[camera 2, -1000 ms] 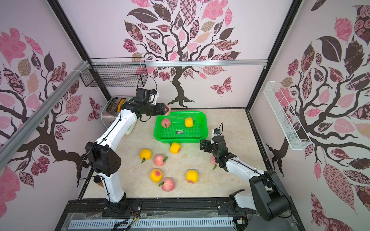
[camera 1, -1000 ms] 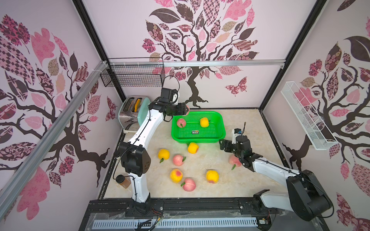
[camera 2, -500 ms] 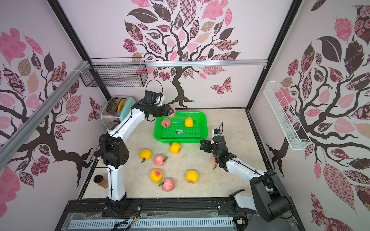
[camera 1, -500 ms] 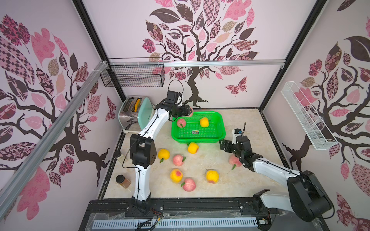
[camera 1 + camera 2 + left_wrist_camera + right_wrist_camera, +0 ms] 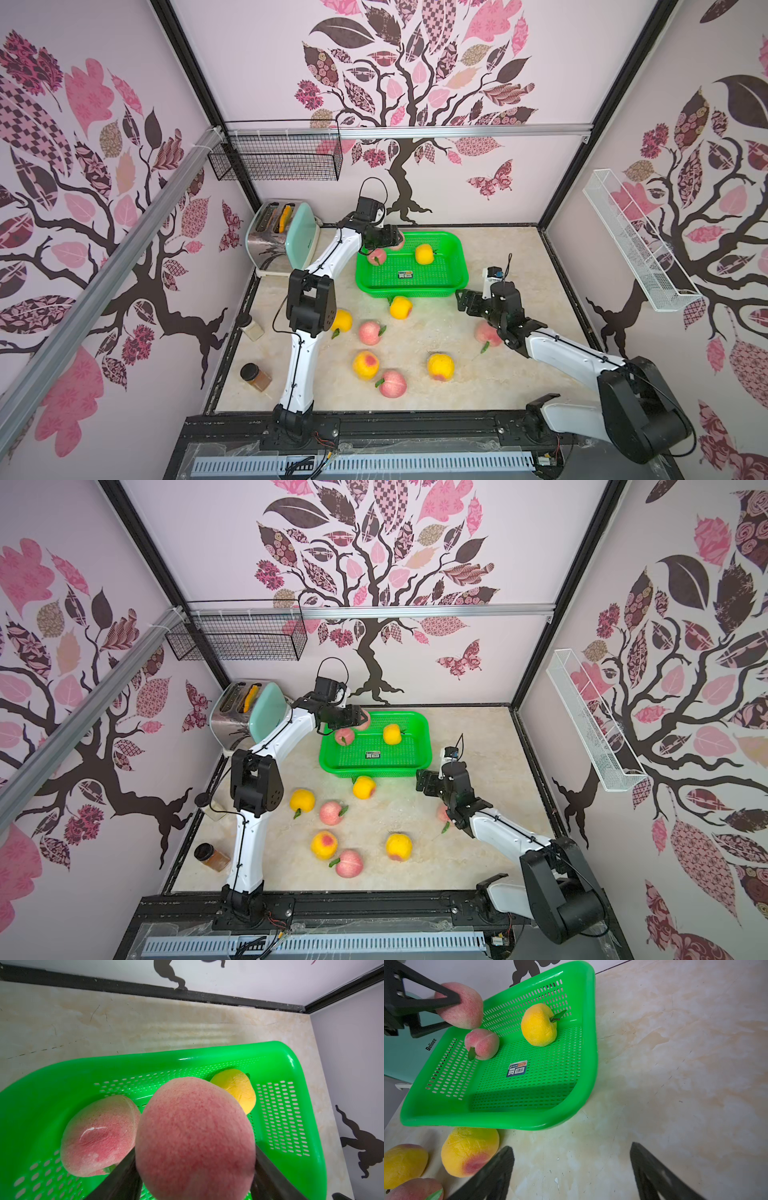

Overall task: Put the peaches into the basket
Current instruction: Place the peach in the basket.

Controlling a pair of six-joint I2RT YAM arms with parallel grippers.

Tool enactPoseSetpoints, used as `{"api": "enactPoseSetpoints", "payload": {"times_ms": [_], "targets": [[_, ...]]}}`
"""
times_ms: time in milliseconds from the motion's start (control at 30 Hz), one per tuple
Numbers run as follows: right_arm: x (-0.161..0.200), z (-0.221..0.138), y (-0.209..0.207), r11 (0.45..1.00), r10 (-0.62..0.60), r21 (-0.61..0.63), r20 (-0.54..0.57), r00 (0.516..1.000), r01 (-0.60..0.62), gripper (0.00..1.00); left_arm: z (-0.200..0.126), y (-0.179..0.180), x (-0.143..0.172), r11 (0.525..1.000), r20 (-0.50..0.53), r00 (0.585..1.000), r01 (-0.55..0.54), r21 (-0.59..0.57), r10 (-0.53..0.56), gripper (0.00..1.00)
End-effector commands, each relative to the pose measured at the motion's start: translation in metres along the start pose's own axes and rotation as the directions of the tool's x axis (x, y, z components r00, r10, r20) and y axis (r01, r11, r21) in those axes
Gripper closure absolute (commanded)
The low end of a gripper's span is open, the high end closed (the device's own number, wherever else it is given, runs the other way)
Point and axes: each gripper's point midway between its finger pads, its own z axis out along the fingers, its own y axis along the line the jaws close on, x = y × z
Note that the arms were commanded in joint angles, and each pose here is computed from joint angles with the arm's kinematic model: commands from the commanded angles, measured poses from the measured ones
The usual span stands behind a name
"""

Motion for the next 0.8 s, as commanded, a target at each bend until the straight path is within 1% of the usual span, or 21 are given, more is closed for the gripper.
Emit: {"api": "enactPoseSetpoints", "payload": {"times_ms": [0, 200, 433, 567, 767], "targets": [[-0.019, -0.004, 0.01, 1.0, -0.01, -0.019, 0.044, 0.999, 0.011, 0.1, 0.015, 0.008, 0.005, 1.0, -0.018, 1.0, -0.002, -0.029, 0.001, 0.31], [-0.018, -0.003, 0.011, 1.0, -0.009, -0.022, 0.04, 0.999, 0.009, 0.1, 0.032, 0.023, 0.018, 0.995, -0.056, 0.998, -0.019, -0.093, 0.014, 0.25], [-0.018, -0.002, 0.011, 1.0, -0.005, -0.024, 0.04, 0.999, 0.006, 0.1, 0.044, 0.03, 0.026, 0.993, -0.081, 0.997, -0.014, -0.117, 0.004, 0.21], [-0.017, -0.002, 0.01, 1.0, -0.007, -0.022, 0.04, 0.999, 0.008, 0.1, 0.045, 0.031, 0.026, 0.99, -0.081, 0.997, -0.026, -0.142, 0.014, 0.16], [-0.017, -0.002, 0.011, 1.0, -0.004, -0.024, 0.039, 0.999, 0.005, 0.1, 0.044, 0.028, 0.023, 0.99, -0.074, 0.997, -0.029, -0.136, 0.019, 0.15]]}}
